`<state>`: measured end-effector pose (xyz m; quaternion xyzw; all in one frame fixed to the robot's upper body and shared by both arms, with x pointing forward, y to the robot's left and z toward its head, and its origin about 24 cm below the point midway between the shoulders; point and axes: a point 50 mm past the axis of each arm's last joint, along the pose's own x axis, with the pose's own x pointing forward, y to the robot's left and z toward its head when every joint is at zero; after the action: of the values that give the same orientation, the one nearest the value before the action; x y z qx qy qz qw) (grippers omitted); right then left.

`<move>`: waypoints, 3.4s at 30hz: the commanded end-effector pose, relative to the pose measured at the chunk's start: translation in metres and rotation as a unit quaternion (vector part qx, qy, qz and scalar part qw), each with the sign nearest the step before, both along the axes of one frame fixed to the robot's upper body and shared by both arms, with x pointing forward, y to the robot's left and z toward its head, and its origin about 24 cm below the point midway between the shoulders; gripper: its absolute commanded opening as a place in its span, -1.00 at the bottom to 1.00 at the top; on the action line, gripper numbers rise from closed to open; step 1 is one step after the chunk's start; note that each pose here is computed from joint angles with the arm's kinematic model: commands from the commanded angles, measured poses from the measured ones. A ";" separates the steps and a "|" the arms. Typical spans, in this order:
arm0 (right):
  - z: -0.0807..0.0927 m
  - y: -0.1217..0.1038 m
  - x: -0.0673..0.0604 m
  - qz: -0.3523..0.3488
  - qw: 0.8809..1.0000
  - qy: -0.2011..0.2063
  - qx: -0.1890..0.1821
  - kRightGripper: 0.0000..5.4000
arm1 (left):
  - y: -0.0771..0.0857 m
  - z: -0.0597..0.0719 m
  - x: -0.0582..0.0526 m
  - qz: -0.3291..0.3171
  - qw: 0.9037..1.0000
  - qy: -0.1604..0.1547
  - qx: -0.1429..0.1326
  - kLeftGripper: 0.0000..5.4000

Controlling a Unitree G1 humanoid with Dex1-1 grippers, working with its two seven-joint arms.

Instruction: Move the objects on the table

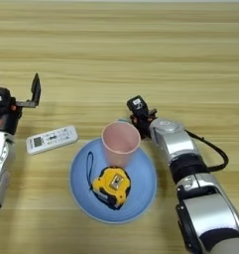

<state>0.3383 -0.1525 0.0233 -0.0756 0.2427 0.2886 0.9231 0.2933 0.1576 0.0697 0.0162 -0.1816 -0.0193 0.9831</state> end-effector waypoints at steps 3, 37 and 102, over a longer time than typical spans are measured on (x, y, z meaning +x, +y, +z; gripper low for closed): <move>0.000 0.008 0.002 0.026 0.999 0.002 -0.024 1.00 | -0.003 0.001 0.002 -0.001 1.000 -0.002 0.005 0.99; -0.016 -0.038 -0.021 0.017 0.997 0.046 -0.060 1.00 | -0.004 0.000 0.004 -0.007 1.000 -0.002 0.009 0.99; 0.031 -0.046 -0.017 0.039 0.997 -0.025 -0.055 -0.48 | -0.005 0.000 0.006 -0.007 1.000 -0.002 0.007 1.00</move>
<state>0.3220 -0.1925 0.0443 -0.1395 0.2434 0.3165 0.9062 0.2981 0.1536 0.0676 0.0220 -0.1807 -0.0268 0.9829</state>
